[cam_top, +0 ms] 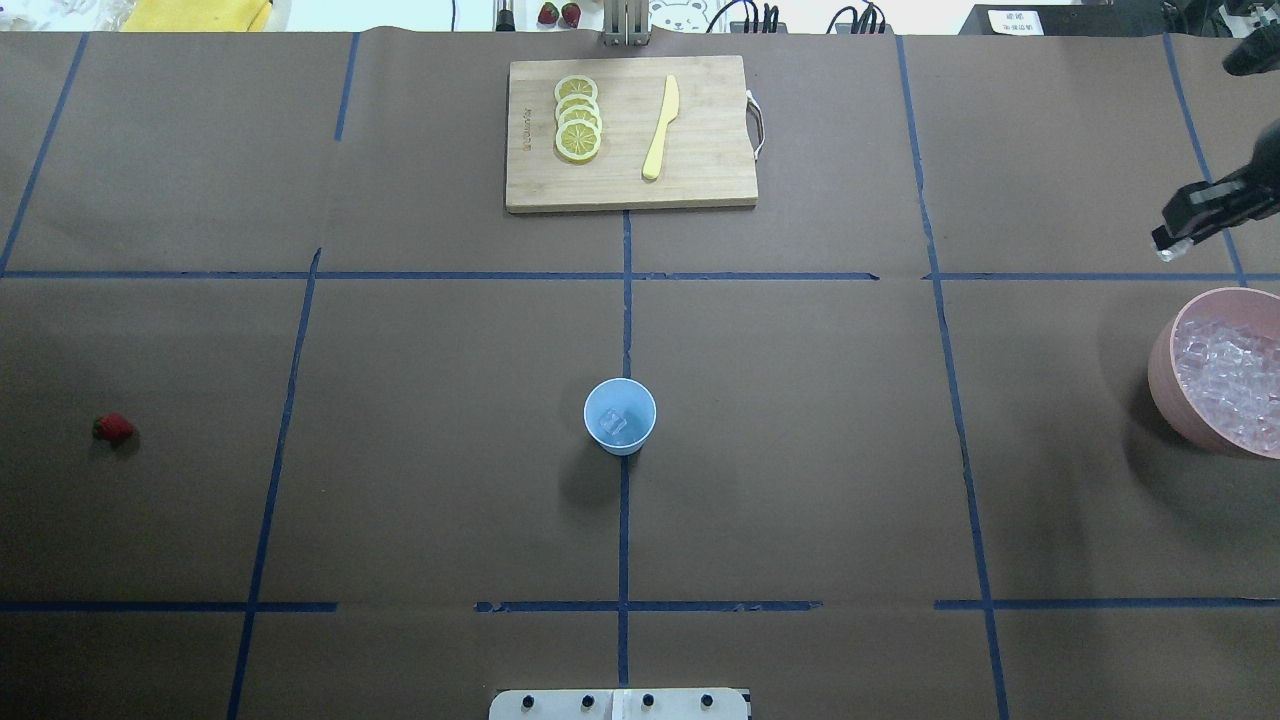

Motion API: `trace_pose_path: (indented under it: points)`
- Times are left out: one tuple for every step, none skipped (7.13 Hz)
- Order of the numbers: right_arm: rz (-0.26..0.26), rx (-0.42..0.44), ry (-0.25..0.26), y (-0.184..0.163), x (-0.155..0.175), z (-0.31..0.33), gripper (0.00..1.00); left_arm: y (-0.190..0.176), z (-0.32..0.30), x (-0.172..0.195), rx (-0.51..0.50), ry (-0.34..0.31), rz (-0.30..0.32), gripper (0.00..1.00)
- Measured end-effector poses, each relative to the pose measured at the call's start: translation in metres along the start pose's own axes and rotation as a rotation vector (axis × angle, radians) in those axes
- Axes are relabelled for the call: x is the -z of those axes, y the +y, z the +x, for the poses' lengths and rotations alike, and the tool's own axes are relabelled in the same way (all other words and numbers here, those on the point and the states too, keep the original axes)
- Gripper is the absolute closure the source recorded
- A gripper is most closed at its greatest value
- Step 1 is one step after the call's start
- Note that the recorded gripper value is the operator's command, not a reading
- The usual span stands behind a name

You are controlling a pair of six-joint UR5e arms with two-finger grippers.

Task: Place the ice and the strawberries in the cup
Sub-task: 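Lift the ice cube and carry it over the blue cup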

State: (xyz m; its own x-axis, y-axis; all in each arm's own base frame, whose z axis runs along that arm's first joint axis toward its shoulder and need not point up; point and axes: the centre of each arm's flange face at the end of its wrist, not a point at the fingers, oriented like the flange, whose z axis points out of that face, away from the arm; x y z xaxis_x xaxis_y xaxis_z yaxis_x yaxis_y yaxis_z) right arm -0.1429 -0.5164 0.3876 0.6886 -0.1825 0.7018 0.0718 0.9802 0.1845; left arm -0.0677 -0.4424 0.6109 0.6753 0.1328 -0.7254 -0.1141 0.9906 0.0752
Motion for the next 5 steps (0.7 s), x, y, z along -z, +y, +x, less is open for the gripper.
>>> trace_pose_path:
  points:
    - [0.000,-0.047,-0.027,-0.013,-0.005,-0.063,0.97,0.000,0.000,0.000,0.000,0.000,0.000,0.00]
    - [-0.008,-0.098,-0.042,-0.017,-0.016,-0.139,0.97,0.000,0.000,0.000,0.000,0.000,0.000,0.00]
    - [-0.010,-0.141,-0.038,-0.012,-0.030,-0.218,0.96,0.000,0.000,0.000,-0.001,0.000,0.001,0.00]
    - [-0.003,-0.173,-0.030,-0.005,-0.042,-0.287,0.96,0.000,0.000,0.000,-0.001,0.000,0.001,0.00]
    - [0.000,-0.212,-0.027,-0.003,-0.053,-0.352,0.96,0.000,0.000,0.000,0.001,0.000,-0.001,0.00]
